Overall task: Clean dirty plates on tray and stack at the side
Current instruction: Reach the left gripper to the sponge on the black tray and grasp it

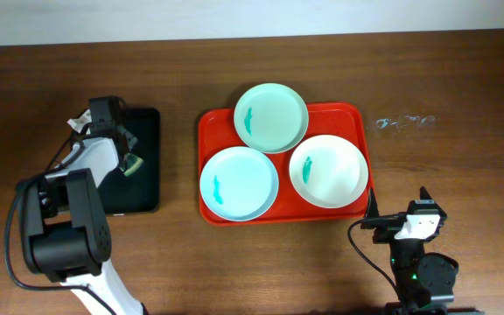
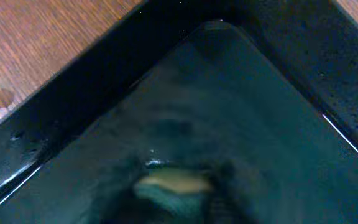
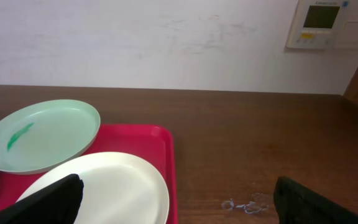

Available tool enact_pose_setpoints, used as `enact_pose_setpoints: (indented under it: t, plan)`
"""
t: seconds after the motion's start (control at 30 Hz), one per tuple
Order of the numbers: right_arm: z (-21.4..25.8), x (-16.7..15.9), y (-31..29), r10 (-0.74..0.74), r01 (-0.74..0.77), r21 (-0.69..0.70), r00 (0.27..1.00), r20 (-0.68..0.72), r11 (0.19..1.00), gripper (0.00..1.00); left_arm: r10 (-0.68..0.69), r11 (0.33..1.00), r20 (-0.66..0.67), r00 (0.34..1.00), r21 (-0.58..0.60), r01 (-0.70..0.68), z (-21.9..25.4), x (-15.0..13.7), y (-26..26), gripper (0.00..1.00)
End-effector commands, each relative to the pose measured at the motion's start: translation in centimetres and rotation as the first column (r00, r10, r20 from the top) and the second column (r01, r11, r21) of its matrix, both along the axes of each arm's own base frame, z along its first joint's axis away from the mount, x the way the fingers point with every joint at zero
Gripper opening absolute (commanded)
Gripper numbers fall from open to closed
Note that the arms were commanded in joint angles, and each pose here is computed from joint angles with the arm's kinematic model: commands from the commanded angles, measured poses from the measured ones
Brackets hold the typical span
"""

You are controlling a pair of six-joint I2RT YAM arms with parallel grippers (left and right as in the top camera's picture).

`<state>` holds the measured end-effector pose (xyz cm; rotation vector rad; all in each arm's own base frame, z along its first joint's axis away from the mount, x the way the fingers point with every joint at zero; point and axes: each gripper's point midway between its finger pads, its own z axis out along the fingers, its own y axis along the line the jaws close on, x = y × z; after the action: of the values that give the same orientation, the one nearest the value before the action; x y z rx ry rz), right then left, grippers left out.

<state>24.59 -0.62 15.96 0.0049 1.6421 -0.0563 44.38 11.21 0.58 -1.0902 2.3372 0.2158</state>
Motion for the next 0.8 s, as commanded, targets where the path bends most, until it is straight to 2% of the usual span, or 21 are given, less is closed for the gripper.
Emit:
enact_pose_setpoints:
  t: [0.0, 0.03, 0.07, 0.1, 0.2, 0.3, 0.33, 0.37, 0.4, 0.43, 0.5, 0.53, 0.57, 0.73, 0.77]
  plan:
    - [-0.4, 0.0, -0.3, -0.013, 0.013, 0.004, 1.0, -0.006, 1.0, 0.98, 0.003, 1.0, -0.014, 1.0, -0.011, -0.003, -0.8, 0.0, 0.0, 0.0]
    - [-0.3, 0.0, -0.3, -0.014, 0.014, 0.004, 1.0, -0.005, 1.0, 0.98, 0.003, 1.0, -0.014, 1.0, -0.012, -0.003, -0.9, 0.0, 0.0, 0.0]
    - [-0.4, 0.0, -0.3, -0.013, 0.013, 0.004, 1.0, -0.006, 1.0, 0.98, -0.015, 1.0, -0.027, 1.0, -0.023, 0.014, -1.0, -0.1, -0.3, 0.57]
    - [-0.3, 0.0, -0.3, -0.014, 0.014, 0.004, 1.0, -0.005, 1.0, 0.98, -0.081, 0.996, -0.061, 0.995, -0.03, 0.079, -1.3, -0.4, -0.8, 0.99]
    - [-0.3, 0.0, -0.3, -0.014, 0.014, 0.004, 1.0, -0.005, 1.0, 0.99, -0.12, 0.991, -0.167, 0.979, -0.082, 0.107, -1.7, -2.7, -1.8, 0.99]
    - [-0.4, 0.0, -0.3, -0.013, 0.013, 0.004, 1.0, -0.006, 1.0, 0.98, -0.181, 0.966, -0.203, 0.962, -0.218, 0.136, -2.2, -4.2, -4.2, 0.99]
    - [-0.3, 0.0, -0.3, -0.014, 0.014, 0.004, 1.0, -0.005, 1.0, 0.98, -0.19, 0.961, -0.198, 0.962, -0.238, 0.141, -2.3, -4.1, -4.5, 0.84]
    - [-0.4, 0.0, -0.3, -0.014, 0.014, 0.004, 1.0, -0.006, 1.0, 0.98, -0.191, 0.961, -0.198, 0.962, -0.238, 0.141, -2.3, -4.1, -4.6, 0.47]
    - [-0.3, 0.0, -0.3, -0.014, 0.014, 0.004, 1.0, -0.005, 1.0, 0.98, -0.188, 0.961, -0.199, 0.962, -0.239, 0.139, -2.3, -4.2, -4.6, 0.06]
    - [-0.3, 0.0, -0.3, -0.014, 0.014, 0.004, 1.0, -0.005, 1.0, 0.98, -0.183, 0.962, -0.198, 0.963, -0.24, 0.134, -2.3, -4.2, -4.6, 0.0]
    - [-0.4, 0.0, -0.3, -0.014, 0.014, 0.004, 1.0, -0.006, 1.0, 0.99, -0.18, 0.964, -0.199, 0.963, -0.232, 0.132, -2.3, -4.1, -4.4, 0.0]
    - [-0.4, 0.0, -0.3, -0.014, 0.014, 0.004, 1.0, -0.006, 1.0, 0.98, -0.181, 0.963, -0.202, 0.963, -0.234, 0.132, -2.3, -4.2, -4.5, 0.62]
    - [-0.4, 0.0, -0.3, -0.013, 0.013, 0.004, 1.0, -0.006, 1.0, 0.99, -0.186, 0.96, -0.217, 0.958, -0.249, 0.13, -2.4, -4.6, -4.7, 0.99]
    - [-0.3, 0.0, -0.3, -0.013, 0.013, 0.004, 1.0, -0.005, 1.0, 0.99, -0.21, 0.941, -0.351, 0.913, -0.325, 0.091, -2.7, -8.2, -5.9, 0.99]
    - [-0.4, 0.0, -0.3, -0.014, 0.014, 0.004, 1.0, -0.006, 1.0, 0.99, -0.219, 0.934, -0.356, 0.908, -0.347, 0.09, -2.7, -8.5, -6.3, 0.95]
